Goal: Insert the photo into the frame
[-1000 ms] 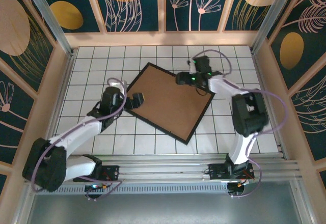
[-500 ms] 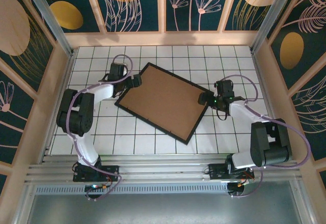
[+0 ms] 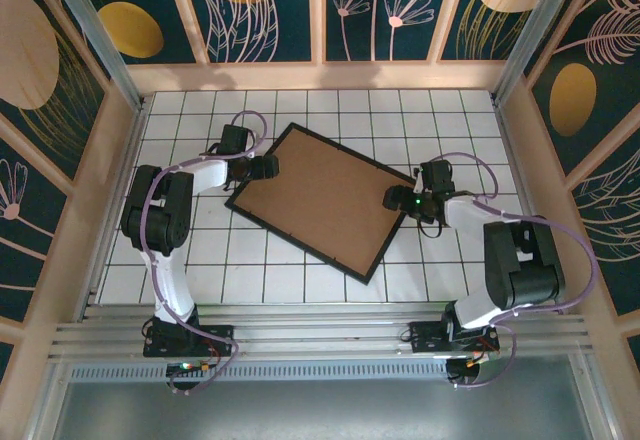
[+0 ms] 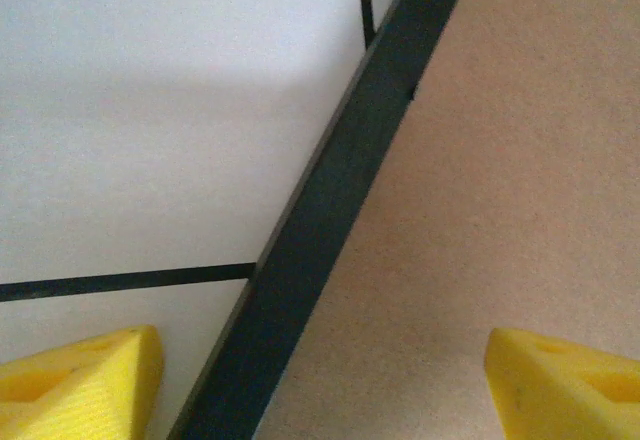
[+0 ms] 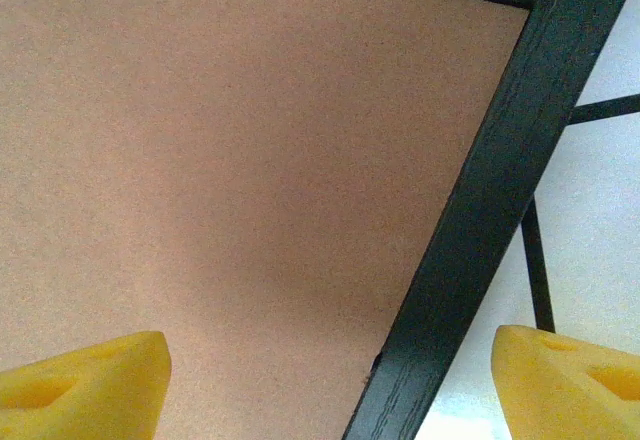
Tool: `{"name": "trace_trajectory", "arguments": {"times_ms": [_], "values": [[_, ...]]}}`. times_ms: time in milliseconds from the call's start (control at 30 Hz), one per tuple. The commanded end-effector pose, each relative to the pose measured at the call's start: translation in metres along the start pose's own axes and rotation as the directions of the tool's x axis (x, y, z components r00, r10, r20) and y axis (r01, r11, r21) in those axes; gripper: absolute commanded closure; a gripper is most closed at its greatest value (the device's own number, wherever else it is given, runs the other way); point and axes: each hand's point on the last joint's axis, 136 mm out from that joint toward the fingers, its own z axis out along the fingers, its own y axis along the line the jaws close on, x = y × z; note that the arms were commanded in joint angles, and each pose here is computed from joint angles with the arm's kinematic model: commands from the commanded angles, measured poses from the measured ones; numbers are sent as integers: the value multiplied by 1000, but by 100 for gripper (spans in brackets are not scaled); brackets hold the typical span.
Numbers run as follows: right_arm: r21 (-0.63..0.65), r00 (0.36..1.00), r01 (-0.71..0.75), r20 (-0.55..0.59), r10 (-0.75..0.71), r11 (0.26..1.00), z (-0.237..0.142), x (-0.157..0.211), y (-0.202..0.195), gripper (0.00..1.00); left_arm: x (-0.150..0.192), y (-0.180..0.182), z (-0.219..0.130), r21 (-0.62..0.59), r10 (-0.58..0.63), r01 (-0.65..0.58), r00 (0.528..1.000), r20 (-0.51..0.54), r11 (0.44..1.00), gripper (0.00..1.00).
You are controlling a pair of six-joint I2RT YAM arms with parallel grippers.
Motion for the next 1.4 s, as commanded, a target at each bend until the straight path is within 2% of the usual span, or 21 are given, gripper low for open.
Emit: {"name": "trace_trajectory", "arguments": {"times_ms": [0, 200, 367, 467, 633, 867, 1000, 1233, 1367], "values": [[-29, 999, 10, 37, -9, 1000, 1, -19, 10, 16, 21, -5, -2, 41, 1, 2, 998, -66, 999, 22], [-68, 998, 30, 60, -26, 997, 7, -41, 23, 18, 47, -9, -34, 79, -44, 47, 998, -50, 996, 42], [-152, 998, 61, 32, -57, 986, 21, -51, 44, 23, 99, -4, -68, 110, -127, 132, 991, -52, 985, 59], [-168, 996, 90, 2, -91, 982, 28, -48, 55, 25, 121, 0, -81, 114, -168, 172, 985, -45, 978, 64], [-161, 992, 122, -20, -127, 979, 23, -41, 56, 25, 138, 13, -89, 59, -181, 183, 983, -42, 981, 70], [50, 990, 144, -11, -143, 988, 5, -55, 10, 27, 139, 21, -88, 15, -166, 167, 985, -44, 986, 74], [69, 994, 110, -25, -108, 992, 0, -55, 0, 35, 138, 22, -88, 9, -166, 167, 985, -41, 986, 75], [70, 997, 61, -50, -58, 996, 3, -57, -14, 57, 137, 23, -88, -1, -166, 166, 985, -39, 986, 75], [65, 997, 57, -54, -54, 996, 5, -58, -15, 63, 136, 23, -88, -2, -166, 166, 985, -37, 986, 75]]}}
